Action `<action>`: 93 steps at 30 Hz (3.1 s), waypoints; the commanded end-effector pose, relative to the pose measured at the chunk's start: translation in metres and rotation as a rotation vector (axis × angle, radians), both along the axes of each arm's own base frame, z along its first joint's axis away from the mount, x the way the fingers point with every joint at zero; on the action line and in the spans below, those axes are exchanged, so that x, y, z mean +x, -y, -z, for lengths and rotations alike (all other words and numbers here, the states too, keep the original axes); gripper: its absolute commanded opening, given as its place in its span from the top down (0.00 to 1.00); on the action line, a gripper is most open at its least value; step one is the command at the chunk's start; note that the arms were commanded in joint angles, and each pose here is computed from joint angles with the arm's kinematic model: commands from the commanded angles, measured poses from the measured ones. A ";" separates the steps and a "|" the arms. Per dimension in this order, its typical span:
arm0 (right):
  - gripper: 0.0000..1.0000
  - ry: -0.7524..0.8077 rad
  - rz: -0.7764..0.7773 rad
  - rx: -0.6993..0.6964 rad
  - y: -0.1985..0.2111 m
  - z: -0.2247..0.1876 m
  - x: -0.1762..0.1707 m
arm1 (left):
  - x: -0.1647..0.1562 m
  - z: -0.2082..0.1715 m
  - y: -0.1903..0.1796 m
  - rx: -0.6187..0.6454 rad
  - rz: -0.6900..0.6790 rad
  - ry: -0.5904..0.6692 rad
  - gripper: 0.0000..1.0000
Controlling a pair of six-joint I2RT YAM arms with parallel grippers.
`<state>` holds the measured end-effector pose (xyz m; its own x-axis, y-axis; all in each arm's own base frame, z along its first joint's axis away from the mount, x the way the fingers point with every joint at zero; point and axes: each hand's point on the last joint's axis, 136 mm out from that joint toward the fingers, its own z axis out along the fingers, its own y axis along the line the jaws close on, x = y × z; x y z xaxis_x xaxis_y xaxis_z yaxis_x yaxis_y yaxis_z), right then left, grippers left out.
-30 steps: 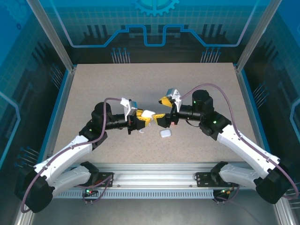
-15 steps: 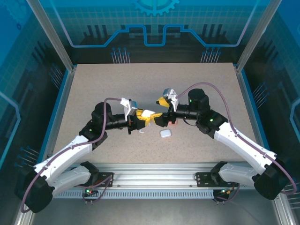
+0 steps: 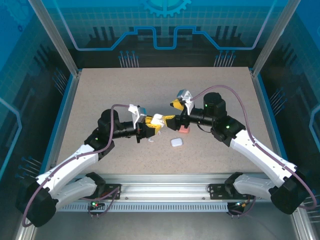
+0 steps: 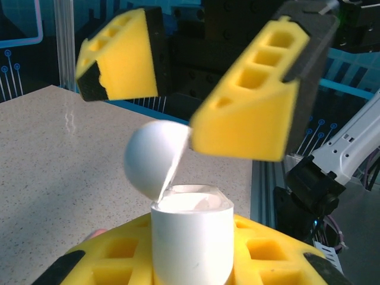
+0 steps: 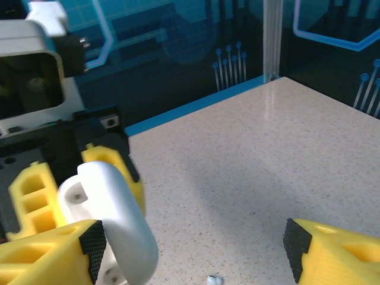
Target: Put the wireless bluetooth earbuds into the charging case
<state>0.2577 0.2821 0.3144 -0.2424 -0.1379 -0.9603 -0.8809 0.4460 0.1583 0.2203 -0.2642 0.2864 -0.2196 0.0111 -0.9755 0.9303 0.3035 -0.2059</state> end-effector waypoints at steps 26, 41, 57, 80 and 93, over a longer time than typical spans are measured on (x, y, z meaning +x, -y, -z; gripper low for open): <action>0.29 -0.607 0.492 -0.198 0.042 0.127 0.049 | -0.034 -0.019 -0.030 -0.040 -0.078 0.173 0.85; 0.45 -0.766 0.531 -0.606 -0.033 0.225 0.072 | -0.047 -0.030 -0.040 -0.096 -0.096 0.240 0.86; 0.54 -0.783 0.518 -0.808 -0.054 0.277 0.070 | -0.052 -0.037 -0.043 -0.127 -0.095 0.272 0.85; 0.61 -0.829 0.485 -0.866 -0.055 0.301 0.061 | -0.050 -0.036 -0.044 -0.117 -0.104 0.261 0.85; 0.70 -0.793 0.484 -0.888 -0.051 0.292 0.058 | -0.048 -0.034 -0.045 -0.111 -0.118 0.252 0.85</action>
